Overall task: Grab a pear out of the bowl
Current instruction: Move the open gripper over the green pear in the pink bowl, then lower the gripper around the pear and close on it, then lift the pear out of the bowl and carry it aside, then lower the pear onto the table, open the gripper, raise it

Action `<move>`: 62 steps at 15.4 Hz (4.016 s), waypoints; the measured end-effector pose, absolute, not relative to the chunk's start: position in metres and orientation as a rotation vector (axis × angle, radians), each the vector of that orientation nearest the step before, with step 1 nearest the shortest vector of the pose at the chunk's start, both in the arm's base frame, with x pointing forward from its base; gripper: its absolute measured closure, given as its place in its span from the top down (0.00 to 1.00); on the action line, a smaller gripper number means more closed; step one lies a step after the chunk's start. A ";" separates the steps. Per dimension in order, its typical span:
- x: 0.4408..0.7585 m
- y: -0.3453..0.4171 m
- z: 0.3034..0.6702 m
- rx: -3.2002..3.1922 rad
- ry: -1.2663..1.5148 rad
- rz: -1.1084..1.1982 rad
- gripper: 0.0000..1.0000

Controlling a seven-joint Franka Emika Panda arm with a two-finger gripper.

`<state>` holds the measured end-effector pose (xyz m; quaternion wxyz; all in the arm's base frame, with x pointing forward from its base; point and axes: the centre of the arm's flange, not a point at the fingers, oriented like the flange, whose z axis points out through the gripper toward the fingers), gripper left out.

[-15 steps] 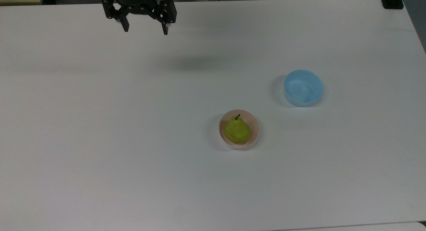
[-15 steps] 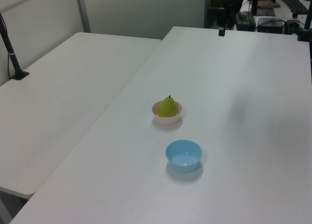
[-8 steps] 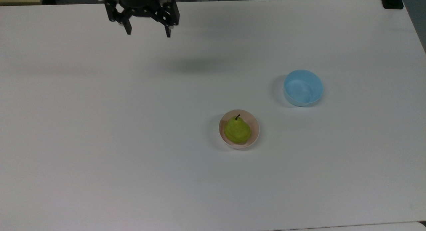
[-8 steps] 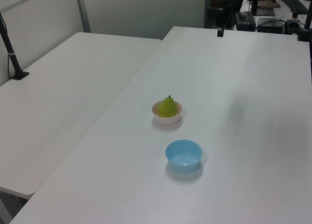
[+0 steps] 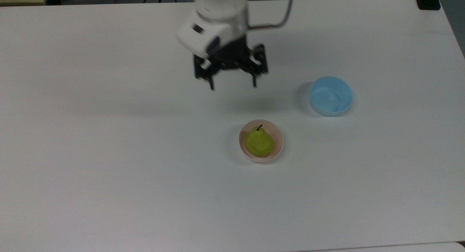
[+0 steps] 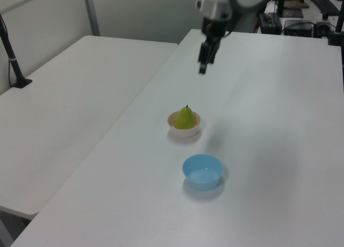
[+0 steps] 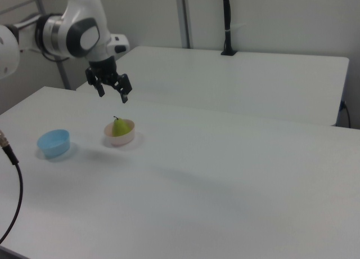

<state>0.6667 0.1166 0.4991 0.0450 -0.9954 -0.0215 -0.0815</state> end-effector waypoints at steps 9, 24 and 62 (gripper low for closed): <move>0.693 0.188 0.387 -3.073 -0.140 -0.265 0.99; 0.706 0.191 0.334 -3.150 -0.239 -0.326 0.77; 0.703 -0.036 0.365 -3.317 -0.052 -0.133 1.00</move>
